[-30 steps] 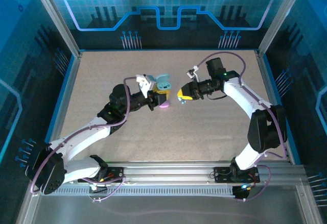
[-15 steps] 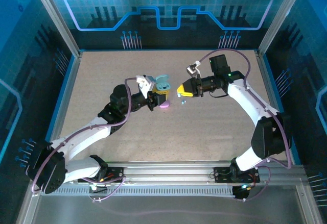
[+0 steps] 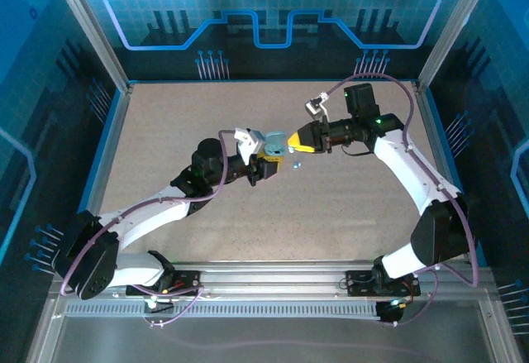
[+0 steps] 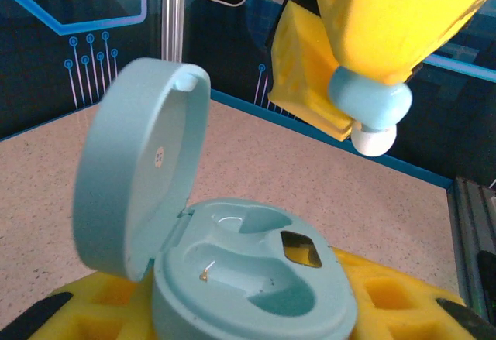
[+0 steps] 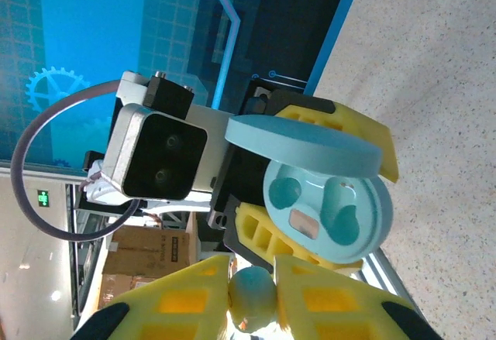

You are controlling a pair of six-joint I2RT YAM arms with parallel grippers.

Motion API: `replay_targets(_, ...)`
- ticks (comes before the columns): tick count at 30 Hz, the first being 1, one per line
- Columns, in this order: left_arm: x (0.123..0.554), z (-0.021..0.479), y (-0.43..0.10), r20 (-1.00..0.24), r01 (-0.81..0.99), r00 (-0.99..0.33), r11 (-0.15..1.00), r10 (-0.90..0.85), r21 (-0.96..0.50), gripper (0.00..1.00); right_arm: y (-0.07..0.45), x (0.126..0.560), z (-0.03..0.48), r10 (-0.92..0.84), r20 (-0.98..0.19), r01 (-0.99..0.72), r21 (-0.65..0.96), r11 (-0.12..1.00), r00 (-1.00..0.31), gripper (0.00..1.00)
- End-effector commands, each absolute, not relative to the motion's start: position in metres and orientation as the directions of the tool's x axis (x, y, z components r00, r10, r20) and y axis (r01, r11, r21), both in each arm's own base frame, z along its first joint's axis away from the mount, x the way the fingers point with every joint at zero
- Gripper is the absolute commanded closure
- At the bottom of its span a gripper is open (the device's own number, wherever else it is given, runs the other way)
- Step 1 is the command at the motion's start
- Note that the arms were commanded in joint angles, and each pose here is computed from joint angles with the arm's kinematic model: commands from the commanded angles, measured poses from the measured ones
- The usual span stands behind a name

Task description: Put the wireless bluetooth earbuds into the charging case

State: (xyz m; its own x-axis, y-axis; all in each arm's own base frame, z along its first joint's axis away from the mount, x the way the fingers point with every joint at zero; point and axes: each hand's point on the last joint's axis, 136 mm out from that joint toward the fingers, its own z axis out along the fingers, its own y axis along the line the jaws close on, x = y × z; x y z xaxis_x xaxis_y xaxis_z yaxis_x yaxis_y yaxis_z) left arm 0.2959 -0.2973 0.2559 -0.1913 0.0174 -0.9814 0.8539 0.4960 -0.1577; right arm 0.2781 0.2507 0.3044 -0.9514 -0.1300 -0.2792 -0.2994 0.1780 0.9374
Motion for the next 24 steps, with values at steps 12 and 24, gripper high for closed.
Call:
replay_targets(12, 0.293, 0.275, -0.314, -0.996, 0.895, -0.081, 0.438, -0.034, -0.088, 0.7, 0.254, 0.273, 0.331, -0.106, -0.344, -0.358, 0.914, 0.188, -0.933, 0.8)
replay_targets(24, 0.294, 0.276, -0.323, -0.996, 0.894, -0.072, 0.438, -0.062, -0.092, 0.7, 0.26, 0.271, 0.335, -0.107, -0.352, -0.366, 0.912, 0.186, -0.93, 0.8)
